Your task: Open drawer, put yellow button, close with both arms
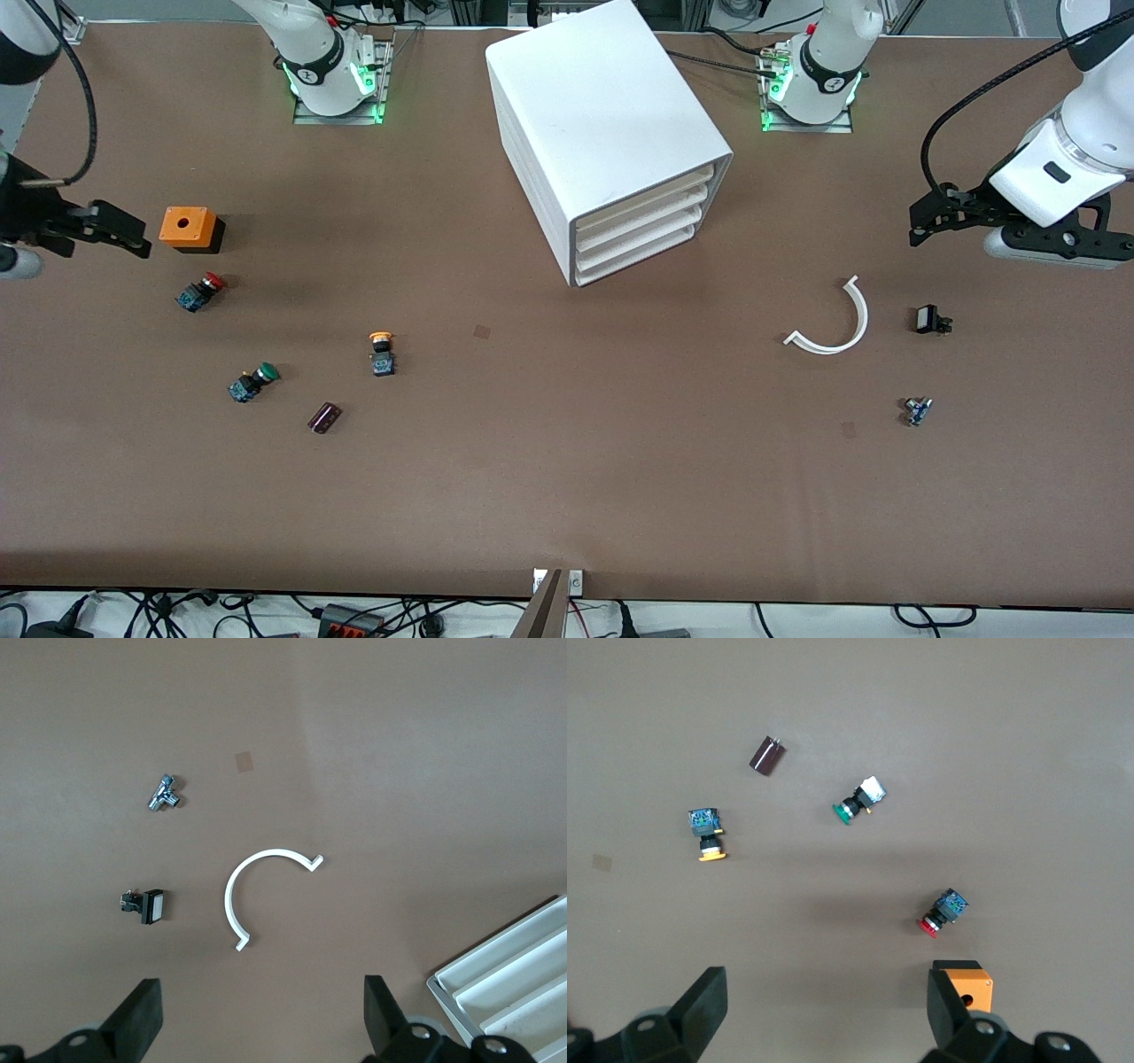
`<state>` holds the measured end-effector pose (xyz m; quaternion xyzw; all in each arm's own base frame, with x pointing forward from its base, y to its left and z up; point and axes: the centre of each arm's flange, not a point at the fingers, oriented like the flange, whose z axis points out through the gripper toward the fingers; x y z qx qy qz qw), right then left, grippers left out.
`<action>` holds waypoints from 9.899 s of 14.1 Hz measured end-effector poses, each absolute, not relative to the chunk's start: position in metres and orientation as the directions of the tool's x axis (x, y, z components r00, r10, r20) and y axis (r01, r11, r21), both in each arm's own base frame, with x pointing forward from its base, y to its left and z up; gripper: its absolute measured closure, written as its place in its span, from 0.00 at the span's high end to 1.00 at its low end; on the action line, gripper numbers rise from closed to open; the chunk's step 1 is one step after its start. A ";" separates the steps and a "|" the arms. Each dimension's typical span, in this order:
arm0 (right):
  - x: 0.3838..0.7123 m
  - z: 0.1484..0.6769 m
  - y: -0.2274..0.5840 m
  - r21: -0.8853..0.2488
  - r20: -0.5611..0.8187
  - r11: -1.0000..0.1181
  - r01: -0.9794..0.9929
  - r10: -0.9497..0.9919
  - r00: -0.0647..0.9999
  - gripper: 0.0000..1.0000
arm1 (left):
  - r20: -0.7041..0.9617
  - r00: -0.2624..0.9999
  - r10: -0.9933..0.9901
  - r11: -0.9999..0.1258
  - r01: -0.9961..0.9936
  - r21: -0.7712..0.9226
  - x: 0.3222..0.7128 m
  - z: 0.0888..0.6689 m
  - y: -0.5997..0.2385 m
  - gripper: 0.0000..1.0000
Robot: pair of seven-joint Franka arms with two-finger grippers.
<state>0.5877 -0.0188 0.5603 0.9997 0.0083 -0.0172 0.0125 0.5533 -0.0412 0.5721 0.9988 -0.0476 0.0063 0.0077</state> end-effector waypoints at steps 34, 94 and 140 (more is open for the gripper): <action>0.645 0.178 0.179 -0.022 -0.199 -0.963 0.267 0.266 0.943 1.00 | -0.113 0.836 -0.537 -0.269 -0.043 0.962 0.519 0.271 -0.187 0.82; 0.468 0.425 0.630 -0.147 0.262 -0.854 0.499 0.453 0.852 0.41 | -0.283 0.959 0.014 -0.993 0.046 0.107 0.647 0.518 -0.067 1.00; 0.710 0.518 0.094 -0.007 -0.048 -0.991 -0.131 -0.131 0.990 1.00 | -0.263 0.907 0.330 -0.929 0.361 0.083 0.549 0.342 -0.292 1.00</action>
